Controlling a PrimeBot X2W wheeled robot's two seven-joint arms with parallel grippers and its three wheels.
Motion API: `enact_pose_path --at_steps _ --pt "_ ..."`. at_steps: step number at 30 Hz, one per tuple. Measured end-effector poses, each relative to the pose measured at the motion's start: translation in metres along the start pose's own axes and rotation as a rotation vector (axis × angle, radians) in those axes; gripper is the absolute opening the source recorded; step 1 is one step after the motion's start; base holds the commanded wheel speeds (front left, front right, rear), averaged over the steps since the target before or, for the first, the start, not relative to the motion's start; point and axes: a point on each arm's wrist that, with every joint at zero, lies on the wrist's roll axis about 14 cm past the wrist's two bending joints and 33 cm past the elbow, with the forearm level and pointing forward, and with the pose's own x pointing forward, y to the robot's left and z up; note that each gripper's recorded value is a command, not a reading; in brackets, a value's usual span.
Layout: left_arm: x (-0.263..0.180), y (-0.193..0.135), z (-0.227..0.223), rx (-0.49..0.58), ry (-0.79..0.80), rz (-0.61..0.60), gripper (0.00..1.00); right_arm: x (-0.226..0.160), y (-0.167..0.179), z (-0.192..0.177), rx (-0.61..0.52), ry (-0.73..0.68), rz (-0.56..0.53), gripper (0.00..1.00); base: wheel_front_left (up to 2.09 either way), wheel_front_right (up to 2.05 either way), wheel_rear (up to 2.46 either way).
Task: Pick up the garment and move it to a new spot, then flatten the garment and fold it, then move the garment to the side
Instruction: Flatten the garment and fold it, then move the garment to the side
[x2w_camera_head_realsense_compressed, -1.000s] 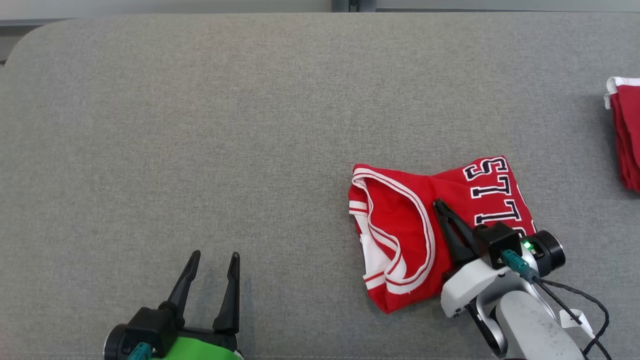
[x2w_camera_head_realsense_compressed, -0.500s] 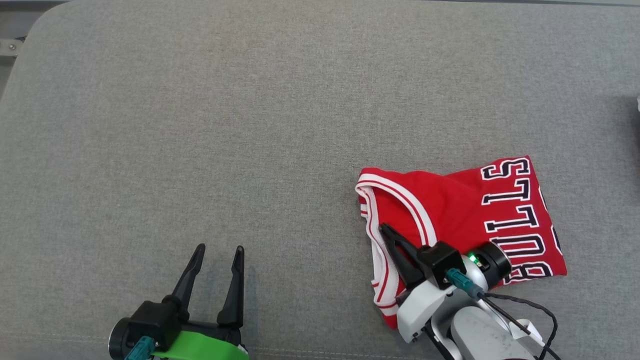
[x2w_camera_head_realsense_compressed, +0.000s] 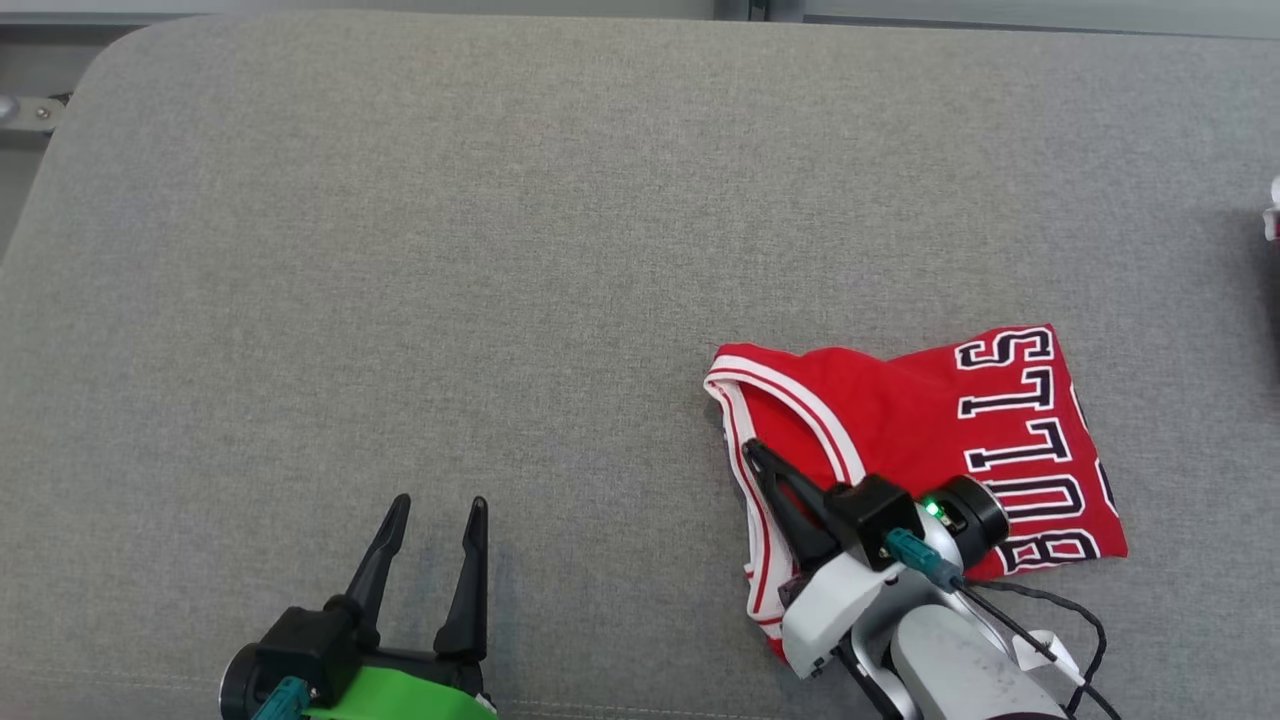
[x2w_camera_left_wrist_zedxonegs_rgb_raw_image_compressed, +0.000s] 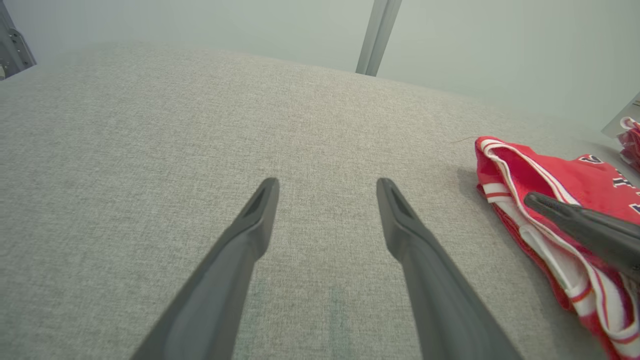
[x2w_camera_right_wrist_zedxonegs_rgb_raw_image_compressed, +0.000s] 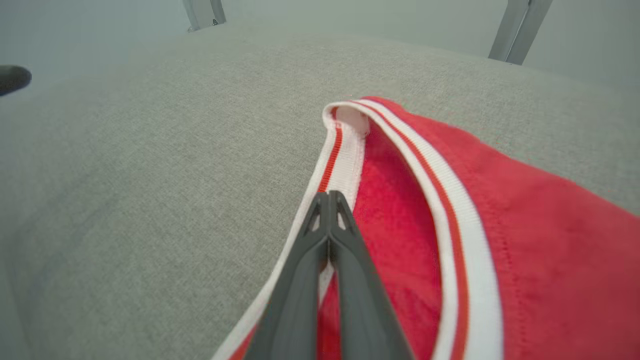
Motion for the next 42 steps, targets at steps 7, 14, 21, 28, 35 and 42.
enact_pose_path --at_steps 7,14,21,28,35,42 --pt "-0.011 0.007 0.010 0.011 -0.033 0.022 1.00 -0.022 -0.007 0.052 0.004 -0.164 -0.059 0.20 0.00 0.00 0.00" --pt "-0.023 0.007 0.018 0.026 -0.065 0.017 1.00 -0.079 -0.057 0.079 -0.077 -0.239 -0.238 1.00 0.00 0.00 0.00" --pt "-0.034 0.005 0.021 0.029 -0.083 0.009 1.00 -0.147 -0.108 0.086 -0.137 -0.253 -0.451 1.00 0.00 0.00 0.00" --pt "-0.037 -0.003 0.021 0.053 -0.088 -0.022 1.00 -0.202 -0.136 0.057 -0.102 -0.185 -0.626 1.00 0.00 0.00 0.00" --pt "-0.038 -0.002 0.017 0.062 -0.073 -0.023 1.00 -0.221 -0.133 0.026 -0.043 -0.115 -0.677 1.00 0.00 0.00 0.00" --pt "-0.039 0.002 0.016 0.071 -0.072 -0.014 1.00 -0.218 -0.127 0.023 -0.027 -0.114 -0.672 1.00 0.00 0.00 0.00"
